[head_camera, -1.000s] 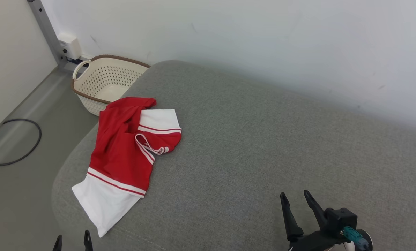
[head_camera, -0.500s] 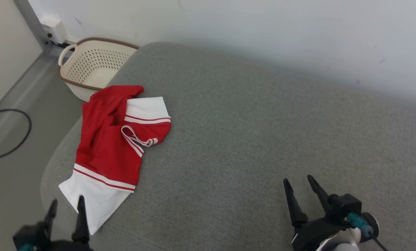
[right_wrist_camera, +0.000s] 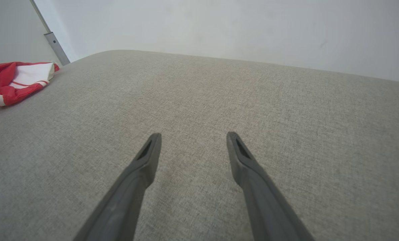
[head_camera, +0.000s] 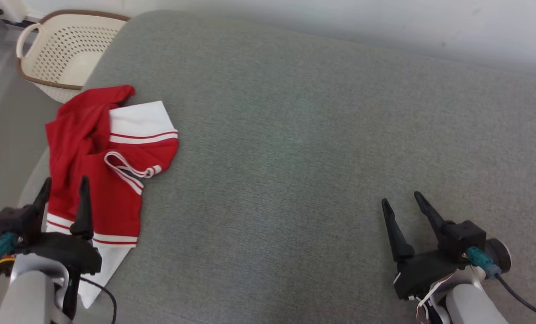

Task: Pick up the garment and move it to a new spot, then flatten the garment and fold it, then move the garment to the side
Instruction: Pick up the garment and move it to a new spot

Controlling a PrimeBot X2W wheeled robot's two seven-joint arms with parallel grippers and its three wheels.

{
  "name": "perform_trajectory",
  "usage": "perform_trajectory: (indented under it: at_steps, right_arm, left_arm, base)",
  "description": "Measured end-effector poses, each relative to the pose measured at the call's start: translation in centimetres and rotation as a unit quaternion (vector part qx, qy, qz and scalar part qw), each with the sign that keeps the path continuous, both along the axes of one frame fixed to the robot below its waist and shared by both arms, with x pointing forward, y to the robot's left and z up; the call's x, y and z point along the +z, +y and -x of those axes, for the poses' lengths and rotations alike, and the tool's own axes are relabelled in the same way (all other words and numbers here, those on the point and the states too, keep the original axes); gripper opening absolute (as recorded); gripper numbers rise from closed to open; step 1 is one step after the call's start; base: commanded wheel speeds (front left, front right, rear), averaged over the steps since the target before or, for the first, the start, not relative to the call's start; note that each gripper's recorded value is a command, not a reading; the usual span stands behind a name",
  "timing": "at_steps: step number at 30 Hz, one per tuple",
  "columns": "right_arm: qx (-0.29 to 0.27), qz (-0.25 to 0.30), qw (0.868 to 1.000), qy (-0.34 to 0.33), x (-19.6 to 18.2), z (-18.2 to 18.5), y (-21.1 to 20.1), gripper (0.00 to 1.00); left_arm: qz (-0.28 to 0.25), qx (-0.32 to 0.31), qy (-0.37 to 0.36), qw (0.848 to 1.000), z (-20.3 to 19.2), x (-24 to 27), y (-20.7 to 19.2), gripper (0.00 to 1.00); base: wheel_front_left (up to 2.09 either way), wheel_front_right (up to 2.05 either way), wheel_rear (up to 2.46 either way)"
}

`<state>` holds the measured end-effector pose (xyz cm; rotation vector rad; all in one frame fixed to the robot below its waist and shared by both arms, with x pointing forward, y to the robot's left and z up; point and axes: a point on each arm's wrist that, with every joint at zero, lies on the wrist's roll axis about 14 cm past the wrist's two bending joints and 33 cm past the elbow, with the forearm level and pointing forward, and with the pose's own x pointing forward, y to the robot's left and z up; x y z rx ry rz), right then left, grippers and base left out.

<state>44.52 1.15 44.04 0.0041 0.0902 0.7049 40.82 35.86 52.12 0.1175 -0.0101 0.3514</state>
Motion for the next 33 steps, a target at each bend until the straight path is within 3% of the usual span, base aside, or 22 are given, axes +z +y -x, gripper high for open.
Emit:
perform_trajectory:
  at_steps: [11,27,28,29,30,31,32,33]
  right_arm:
    - [-0.046,0.015,0.999,0.008,-1.6,-1.5,-4.2,1.0]
    - [-0.088,0.03,0.996,0.012,-2.3,-2.2,-7.9,1.0]
    - [-0.091,0.03,0.995,0.012,-2.3,-2.2,-8.0,1.0]
    - [-0.092,0.031,0.995,0.012,-2.3,-2.1,-8.1,1.0]
    - [-0.093,0.031,0.995,0.012,-2.2,-2.1,-8.2,1.0]
    - [-0.093,0.03,0.995,0.011,-2.1,-2.1,-8.2,1.0]
    - [-0.094,0.03,0.995,0.011,-2.1,-2.1,-8.2,1.0]
    - [-0.095,0.029,0.995,0.01,-2.0,-2.1,-8.2,1.0]
  left_arm:
    - [0.023,-0.049,0.038,0.998,-4.9,-3.9,-4.2,1.0]
    - [0.08,-0.024,0.126,0.989,-5.5,-11.0,-5.8,1.0]
    - [0.081,-0.024,0.128,0.988,-5.5,-11.1,-5.8,0.94]
    - [0.083,-0.024,0.129,0.988,-5.5,-11.1,-5.9,0.77]
    - [0.083,-0.024,0.129,0.988,-5.5,-11.1,-5.9,0.47]
    - [0.084,-0.025,0.129,0.988,-5.5,-11.1,-6.0,0.35]
    - [0.084,-0.026,0.128,0.988,-5.6,-11.0,-6.0,0.15]
    - [0.083,-0.027,0.127,0.988,-5.7,-10.9,-6.0,0.02]
  base:
    - [0.0,0.0,0.0]
    - [0.0,0.0,0.0]
    - [0.0,0.0,0.0]
    - [0.0,0.0,0.0]
    - [0.0,0.0,0.0]
    - [0.0,0.0,0.0]
    - [0.0,0.0,0.0]
    - [0.0,0.0,0.0]
